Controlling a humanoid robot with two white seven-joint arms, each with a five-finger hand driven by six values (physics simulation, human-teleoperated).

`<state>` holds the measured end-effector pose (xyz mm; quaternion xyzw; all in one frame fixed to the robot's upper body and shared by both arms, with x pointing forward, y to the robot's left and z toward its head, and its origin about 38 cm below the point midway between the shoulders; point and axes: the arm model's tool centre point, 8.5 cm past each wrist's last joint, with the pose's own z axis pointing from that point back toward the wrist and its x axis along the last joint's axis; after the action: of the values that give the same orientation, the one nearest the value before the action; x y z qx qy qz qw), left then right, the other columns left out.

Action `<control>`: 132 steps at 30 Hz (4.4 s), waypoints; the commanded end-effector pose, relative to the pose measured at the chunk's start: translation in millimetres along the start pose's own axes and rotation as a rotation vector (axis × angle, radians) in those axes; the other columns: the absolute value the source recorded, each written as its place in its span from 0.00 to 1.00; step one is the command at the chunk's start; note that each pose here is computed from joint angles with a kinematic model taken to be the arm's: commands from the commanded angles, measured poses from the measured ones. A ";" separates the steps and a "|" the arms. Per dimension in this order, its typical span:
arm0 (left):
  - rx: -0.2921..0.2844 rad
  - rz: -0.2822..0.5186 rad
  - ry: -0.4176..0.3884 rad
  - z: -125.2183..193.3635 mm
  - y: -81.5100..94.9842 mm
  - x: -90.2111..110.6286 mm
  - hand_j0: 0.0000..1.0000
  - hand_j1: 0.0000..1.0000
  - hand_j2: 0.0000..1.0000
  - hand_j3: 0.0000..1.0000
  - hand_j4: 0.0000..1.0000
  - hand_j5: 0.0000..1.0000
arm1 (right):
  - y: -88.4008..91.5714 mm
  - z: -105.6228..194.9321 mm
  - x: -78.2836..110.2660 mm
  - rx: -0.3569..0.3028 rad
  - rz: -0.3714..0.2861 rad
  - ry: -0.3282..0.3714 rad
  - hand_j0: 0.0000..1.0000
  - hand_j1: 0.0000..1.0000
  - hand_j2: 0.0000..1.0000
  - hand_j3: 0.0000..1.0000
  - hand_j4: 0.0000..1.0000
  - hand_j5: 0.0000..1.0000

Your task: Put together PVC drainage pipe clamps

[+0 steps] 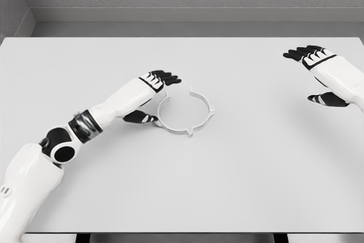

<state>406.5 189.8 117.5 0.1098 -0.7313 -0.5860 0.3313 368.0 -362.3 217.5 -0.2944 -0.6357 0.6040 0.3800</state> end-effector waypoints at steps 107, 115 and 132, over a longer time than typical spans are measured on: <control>-0.032 0.034 0.006 -6.9 -20.6 1.3 1.00 1.00 1.00 1.00 1.00 1.00 | 2.6 -3.1 5.9 0.003 -0.008 -0.019 1.00 1.00 1.00 1.00 1.00 1.00; -0.026 0.041 0.001 -10.0 -22.0 3.6 1.00 1.00 1.00 1.00 1.00 1.00 | 3.0 -2.7 5.7 0.005 -0.007 -0.019 1.00 1.00 1.00 1.00 1.00 1.00; -0.014 0.055 -0.008 -17.9 -25.3 9.1 1.00 1.00 1.00 1.00 1.00 1.00 | 3.3 -2.7 5.4 0.006 -0.008 -0.018 1.00 1.00 1.00 1.00 1.00 1.00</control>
<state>404.5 163.9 98.0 0.0866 -0.7287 -0.5860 0.3436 367.2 -355.9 214.0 -0.2863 -0.6359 0.6095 0.3772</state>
